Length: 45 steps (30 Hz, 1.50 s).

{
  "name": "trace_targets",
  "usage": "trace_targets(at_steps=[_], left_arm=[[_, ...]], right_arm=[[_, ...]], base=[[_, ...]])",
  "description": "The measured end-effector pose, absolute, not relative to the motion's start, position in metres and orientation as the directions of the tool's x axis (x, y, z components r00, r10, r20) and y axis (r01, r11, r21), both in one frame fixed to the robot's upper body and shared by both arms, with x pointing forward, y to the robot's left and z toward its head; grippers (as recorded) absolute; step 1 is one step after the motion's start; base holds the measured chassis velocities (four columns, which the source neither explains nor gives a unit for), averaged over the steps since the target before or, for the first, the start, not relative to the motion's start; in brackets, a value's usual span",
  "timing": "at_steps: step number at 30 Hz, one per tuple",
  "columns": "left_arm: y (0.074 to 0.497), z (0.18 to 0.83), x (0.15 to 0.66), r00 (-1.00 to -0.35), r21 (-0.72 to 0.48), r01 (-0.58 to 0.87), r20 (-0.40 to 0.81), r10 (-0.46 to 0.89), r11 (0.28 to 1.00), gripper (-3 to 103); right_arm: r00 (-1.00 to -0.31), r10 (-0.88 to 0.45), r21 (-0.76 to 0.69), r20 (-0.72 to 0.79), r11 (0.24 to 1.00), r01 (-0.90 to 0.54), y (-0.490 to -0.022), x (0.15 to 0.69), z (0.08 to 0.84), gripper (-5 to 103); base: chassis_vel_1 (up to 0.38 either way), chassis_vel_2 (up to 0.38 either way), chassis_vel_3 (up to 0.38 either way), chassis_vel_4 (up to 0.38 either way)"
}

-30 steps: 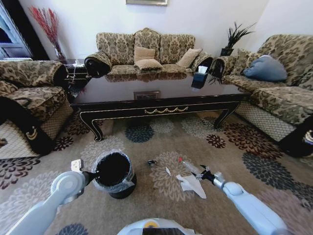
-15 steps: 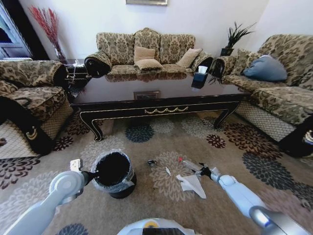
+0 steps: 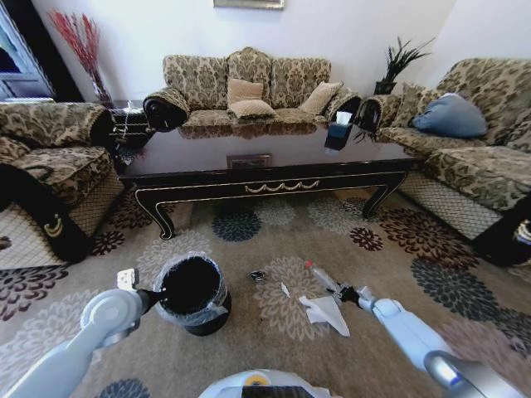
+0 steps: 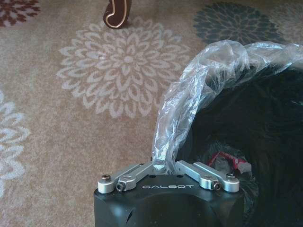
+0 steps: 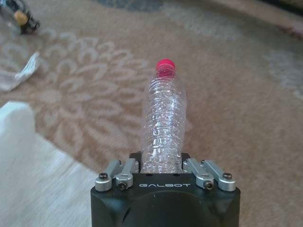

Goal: Move to the front of the table and pick up the trash from the floor, then place it into the trash bin.

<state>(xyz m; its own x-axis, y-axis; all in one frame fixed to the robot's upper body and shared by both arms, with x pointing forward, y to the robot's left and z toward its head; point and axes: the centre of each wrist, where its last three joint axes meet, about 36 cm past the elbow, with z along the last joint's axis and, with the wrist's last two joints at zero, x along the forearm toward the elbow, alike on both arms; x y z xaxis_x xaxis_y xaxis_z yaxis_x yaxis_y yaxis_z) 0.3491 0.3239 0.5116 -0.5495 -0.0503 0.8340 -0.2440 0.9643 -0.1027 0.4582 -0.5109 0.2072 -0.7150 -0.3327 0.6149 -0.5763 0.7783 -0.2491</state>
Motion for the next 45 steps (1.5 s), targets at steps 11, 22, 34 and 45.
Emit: trace_targets(at_steps=[11,22,34,45], left_arm=[[0.307,0.510,0.359,-0.550,-0.116,-0.193,0.835,-0.009,0.974,0],[0.272,0.515,0.396,-0.560,-0.103,-0.070,0.828,0.046,0.992,0],[0.154,0.530,0.480,-0.525,-0.078,0.194,0.834,0.170,0.978,0],[0.073,0.528,0.500,-0.496,-0.087,0.302,0.836,0.235,0.949,0]], right_arm=[[-0.865,-0.424,-0.196,0.268,0.855,-0.480,-0.454,0.436,0.306,29],[-0.840,-0.539,-0.178,0.056,0.823,-0.540,-0.372,0.398,0.400,29],[-0.833,-0.551,-0.188,-0.045,0.824,-0.535,-0.348,0.352,0.448,29],[-0.843,-0.536,-0.187,-0.054,0.834,-0.519,-0.344,0.333,0.453,29]], base=[[0.000,0.000,0.000,0.000],[0.000,0.000,0.000,0.000],[0.000,0.000,0.000,0.000],[0.000,0.000,0.000,0.000]])
